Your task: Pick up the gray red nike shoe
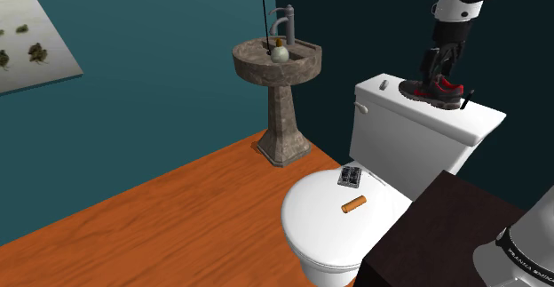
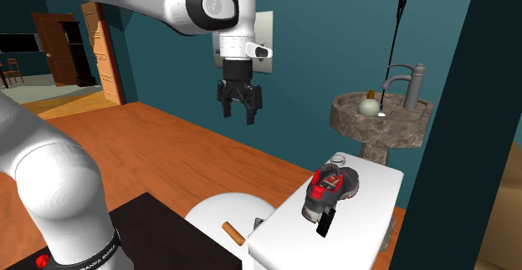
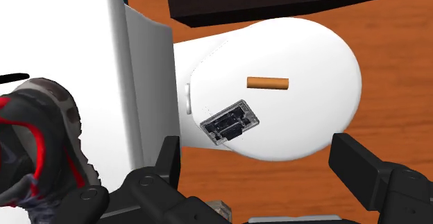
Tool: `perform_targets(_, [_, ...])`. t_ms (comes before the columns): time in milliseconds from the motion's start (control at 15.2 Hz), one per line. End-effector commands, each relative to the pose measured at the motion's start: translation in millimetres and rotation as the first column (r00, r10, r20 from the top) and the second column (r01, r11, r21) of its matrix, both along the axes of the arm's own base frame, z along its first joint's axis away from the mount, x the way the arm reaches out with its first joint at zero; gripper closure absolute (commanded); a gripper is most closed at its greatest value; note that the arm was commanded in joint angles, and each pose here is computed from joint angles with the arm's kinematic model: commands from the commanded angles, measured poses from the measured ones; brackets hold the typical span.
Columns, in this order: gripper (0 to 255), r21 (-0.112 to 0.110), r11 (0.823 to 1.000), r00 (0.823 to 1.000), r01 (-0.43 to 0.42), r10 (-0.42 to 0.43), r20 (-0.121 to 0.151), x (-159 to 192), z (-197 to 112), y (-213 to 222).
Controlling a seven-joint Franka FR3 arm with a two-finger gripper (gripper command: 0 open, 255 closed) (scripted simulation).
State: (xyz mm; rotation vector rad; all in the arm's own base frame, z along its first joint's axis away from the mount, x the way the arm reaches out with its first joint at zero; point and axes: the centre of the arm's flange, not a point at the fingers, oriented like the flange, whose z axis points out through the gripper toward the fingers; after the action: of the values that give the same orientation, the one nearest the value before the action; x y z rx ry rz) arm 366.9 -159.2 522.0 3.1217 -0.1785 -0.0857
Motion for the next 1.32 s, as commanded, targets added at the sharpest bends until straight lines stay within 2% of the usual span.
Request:
perform_targets(0, [0, -0.007, 1.0, 1.0, -0.001, 0.001, -0.003, 6.3, -8.6, -24.7])
perform_targets(1122, [0, -0.059, 0.998, 1.0, -0.001, -0.001, -0.03, 67.9, -56.1, -228.4])
perform_targets(1254, [0, -0.062, 0.998, 1.0, -0.001, -0.001, -0.031, 71.1, -63.6, -239.2])
